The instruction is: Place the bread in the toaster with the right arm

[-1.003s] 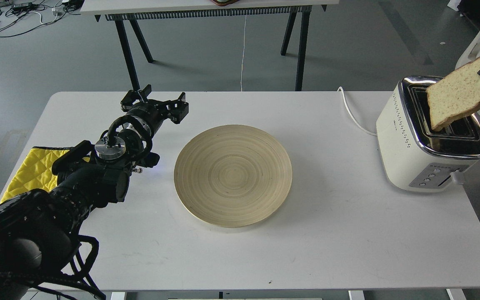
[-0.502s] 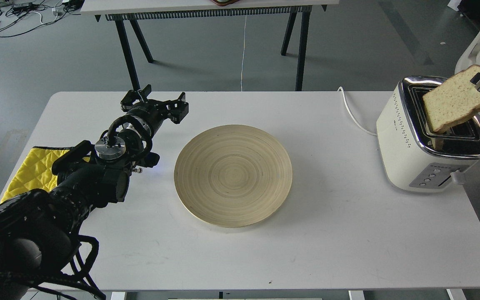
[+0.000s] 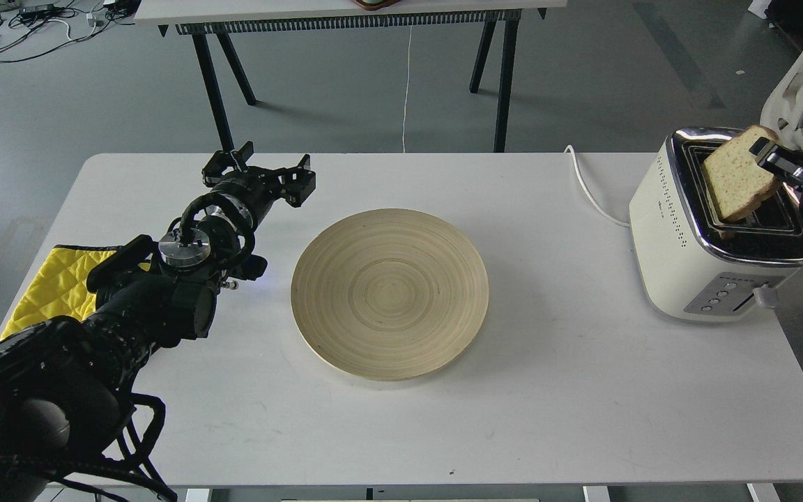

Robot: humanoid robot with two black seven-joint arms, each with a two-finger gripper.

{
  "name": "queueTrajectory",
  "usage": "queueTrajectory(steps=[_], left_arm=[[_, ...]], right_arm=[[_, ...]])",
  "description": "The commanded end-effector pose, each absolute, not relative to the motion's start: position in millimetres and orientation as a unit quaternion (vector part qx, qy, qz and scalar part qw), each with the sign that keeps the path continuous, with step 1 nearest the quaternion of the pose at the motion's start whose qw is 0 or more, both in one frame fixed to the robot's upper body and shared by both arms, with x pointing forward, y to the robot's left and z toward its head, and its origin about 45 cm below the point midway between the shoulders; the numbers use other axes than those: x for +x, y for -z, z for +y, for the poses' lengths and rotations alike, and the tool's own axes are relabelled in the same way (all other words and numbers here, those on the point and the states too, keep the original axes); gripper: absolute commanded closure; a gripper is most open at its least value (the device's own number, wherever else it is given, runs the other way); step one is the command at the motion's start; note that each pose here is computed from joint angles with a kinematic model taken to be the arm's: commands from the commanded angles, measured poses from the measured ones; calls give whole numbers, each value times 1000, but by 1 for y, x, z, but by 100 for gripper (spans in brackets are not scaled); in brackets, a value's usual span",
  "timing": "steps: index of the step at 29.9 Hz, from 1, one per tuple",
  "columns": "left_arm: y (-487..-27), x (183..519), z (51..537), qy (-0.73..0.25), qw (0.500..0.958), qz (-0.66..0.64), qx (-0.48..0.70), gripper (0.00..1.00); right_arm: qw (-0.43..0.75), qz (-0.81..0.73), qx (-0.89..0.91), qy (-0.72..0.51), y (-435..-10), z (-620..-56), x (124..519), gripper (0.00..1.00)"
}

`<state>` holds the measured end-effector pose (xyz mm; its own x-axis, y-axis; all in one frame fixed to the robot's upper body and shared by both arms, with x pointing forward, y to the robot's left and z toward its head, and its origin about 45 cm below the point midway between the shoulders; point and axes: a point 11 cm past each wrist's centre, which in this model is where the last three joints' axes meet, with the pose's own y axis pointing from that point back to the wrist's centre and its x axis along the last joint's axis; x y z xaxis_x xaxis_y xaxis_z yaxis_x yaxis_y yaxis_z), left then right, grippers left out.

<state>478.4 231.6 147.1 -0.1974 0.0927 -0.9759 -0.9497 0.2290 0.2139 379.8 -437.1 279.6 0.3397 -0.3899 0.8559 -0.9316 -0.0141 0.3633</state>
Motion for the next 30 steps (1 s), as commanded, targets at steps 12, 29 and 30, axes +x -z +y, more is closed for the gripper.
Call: queueTrajectory(steps=[12, 29, 30], left_arm=[[-147, 478, 232, -503, 518, 588, -364, 0], [-147, 478, 232, -503, 518, 588, -364, 0], [-147, 478, 232, -503, 518, 588, -364, 0]], right_arm=[[469, -509, 675, -256, -267, -425, 379, 9], [250, -538, 783, -189, -370, -338, 423, 2], [231, -534, 793, -178, -374, -332, 424, 2]])
